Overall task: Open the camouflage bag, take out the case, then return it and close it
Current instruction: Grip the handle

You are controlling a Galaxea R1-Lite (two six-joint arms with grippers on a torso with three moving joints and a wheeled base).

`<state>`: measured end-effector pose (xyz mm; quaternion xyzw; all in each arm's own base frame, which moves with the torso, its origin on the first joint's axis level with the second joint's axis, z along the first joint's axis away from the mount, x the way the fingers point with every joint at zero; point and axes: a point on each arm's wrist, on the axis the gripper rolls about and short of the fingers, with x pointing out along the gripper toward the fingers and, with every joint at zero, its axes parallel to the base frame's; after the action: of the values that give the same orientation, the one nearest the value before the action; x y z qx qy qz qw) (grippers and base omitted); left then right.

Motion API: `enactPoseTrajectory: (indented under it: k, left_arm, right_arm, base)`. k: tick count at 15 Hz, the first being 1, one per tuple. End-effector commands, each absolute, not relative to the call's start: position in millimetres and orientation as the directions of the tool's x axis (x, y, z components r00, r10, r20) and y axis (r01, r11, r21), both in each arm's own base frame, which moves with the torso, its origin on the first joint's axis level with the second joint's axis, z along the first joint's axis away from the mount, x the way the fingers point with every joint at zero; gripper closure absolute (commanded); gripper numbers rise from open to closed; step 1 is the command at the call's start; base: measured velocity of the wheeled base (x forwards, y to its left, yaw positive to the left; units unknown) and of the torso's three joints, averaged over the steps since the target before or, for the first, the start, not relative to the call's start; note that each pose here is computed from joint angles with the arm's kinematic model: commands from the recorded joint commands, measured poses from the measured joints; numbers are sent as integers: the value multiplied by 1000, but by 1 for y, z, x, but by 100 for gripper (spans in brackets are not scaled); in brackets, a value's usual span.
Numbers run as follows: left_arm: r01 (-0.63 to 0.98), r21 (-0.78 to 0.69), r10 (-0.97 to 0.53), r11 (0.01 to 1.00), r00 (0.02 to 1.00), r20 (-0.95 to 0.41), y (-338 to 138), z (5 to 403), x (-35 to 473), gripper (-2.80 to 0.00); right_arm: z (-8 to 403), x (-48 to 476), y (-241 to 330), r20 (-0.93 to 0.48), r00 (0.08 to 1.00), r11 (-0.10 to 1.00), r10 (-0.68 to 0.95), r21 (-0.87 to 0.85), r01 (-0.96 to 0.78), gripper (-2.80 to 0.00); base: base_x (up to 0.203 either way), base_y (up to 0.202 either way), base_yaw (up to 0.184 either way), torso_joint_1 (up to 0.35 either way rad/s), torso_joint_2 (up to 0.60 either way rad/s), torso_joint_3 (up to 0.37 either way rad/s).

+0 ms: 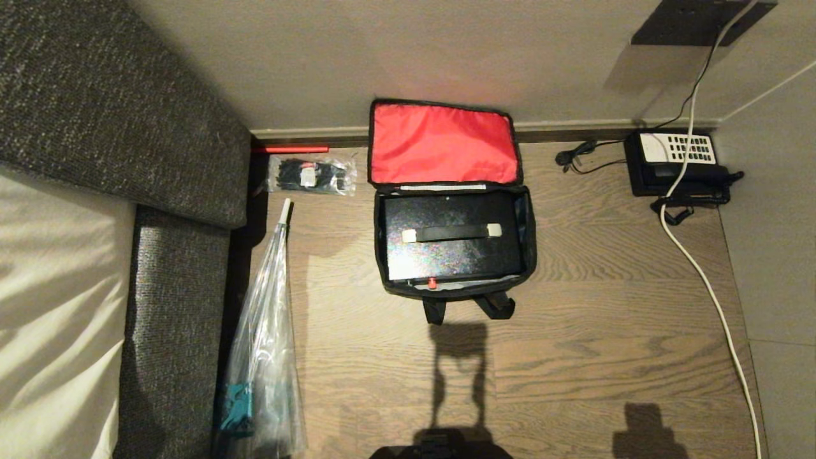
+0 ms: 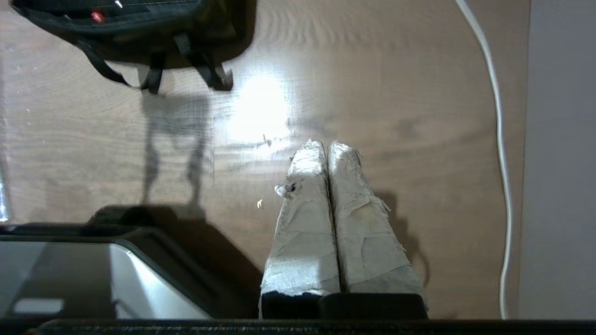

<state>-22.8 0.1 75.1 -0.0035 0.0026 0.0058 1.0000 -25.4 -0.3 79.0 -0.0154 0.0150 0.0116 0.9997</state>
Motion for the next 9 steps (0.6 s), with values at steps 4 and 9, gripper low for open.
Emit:
enactPoseTrajectory:
  k: [4,9]
  left_arm:
    - [-12,-8,12,1000,1000,-3,0,75,-23,0]
    - [-12,-8,12,1000,1000,-4,0,75,-23,0]
  right_arm:
    - [75,-28,-1,-32,999,999,12,42,-10,0]
    - [75,-28,-1,-29,1000,999,11,52,-9,0]
  base:
    - [0,0,0,0,0,0]
    - [0,0,0,0,0,0]
